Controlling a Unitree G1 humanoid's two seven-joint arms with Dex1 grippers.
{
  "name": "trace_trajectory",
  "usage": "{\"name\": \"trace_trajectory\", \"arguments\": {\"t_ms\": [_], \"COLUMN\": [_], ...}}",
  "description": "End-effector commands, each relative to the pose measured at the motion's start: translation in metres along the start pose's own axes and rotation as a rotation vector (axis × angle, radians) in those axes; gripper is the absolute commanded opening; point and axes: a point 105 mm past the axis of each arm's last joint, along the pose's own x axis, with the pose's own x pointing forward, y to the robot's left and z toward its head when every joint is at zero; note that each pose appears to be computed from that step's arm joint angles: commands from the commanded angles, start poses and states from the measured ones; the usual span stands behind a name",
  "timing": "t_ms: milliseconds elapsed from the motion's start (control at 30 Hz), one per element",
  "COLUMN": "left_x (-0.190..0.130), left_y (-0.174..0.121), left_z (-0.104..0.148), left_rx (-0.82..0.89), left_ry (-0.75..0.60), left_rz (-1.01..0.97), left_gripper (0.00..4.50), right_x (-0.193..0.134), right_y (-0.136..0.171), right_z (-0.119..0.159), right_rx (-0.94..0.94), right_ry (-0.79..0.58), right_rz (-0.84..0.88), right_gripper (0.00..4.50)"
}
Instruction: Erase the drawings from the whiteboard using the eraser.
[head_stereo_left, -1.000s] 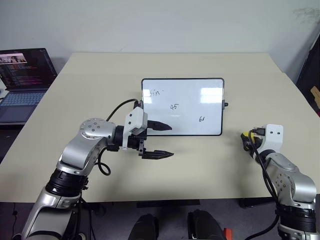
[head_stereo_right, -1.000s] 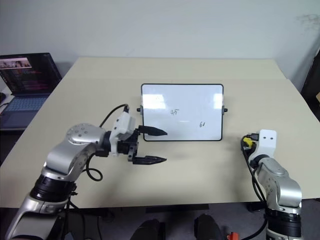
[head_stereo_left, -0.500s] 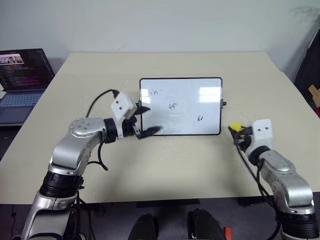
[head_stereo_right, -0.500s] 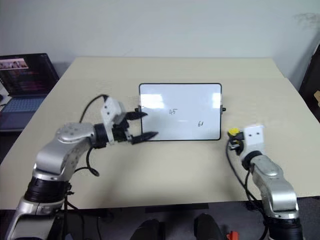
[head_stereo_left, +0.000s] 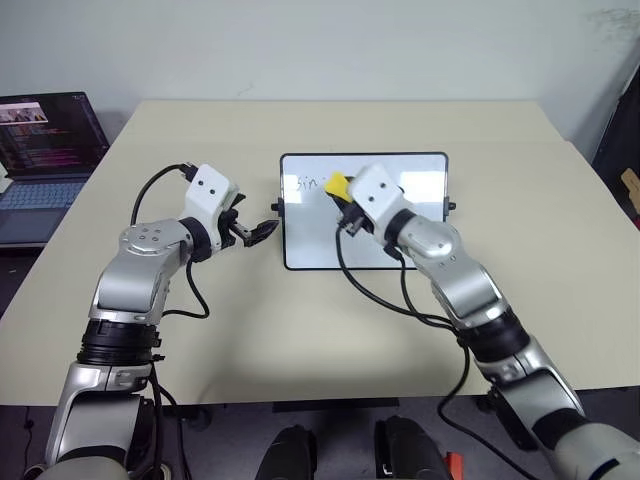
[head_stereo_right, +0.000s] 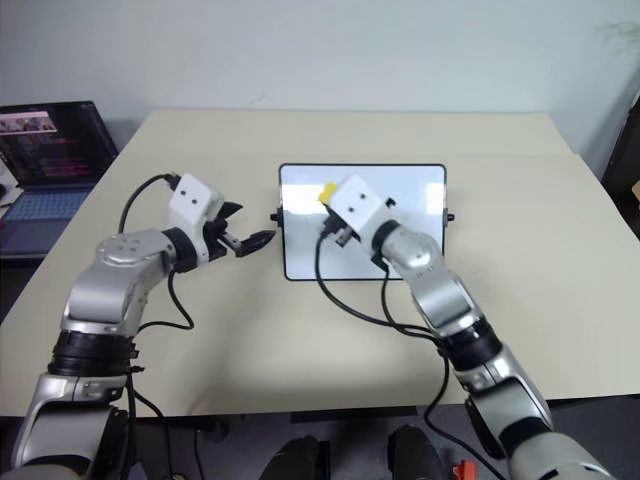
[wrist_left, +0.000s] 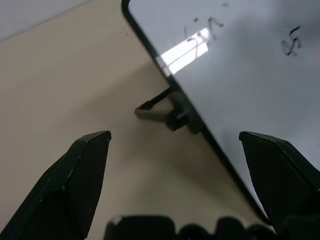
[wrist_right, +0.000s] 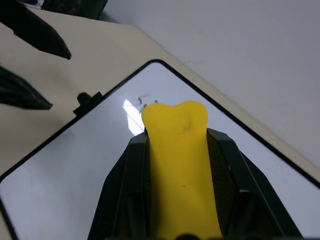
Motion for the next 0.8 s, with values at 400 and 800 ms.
{"name": "trace_trajectory", "arguments": {"t_ms": [400,800], "left_x": [0.008,0.002], "left_y": [-0.011,-0.025], "left_z": [0.040,0.040], "left_rx": [0.037,0.041], "left_ry": [-0.124,-0.122], "left_rz": [-0.102,-0.175], "left_gripper": [4.50,4.50], "right_x": [0.066,0.078], "right_y": [0.000,0.003], "right_z": [0.030,0.014], "right_rx": [-0.193,-0.217], "right_ry": [-0.038,0.012], "right_rz": [0.055,0.062], "right_gripper": [1.19,1.19]}}
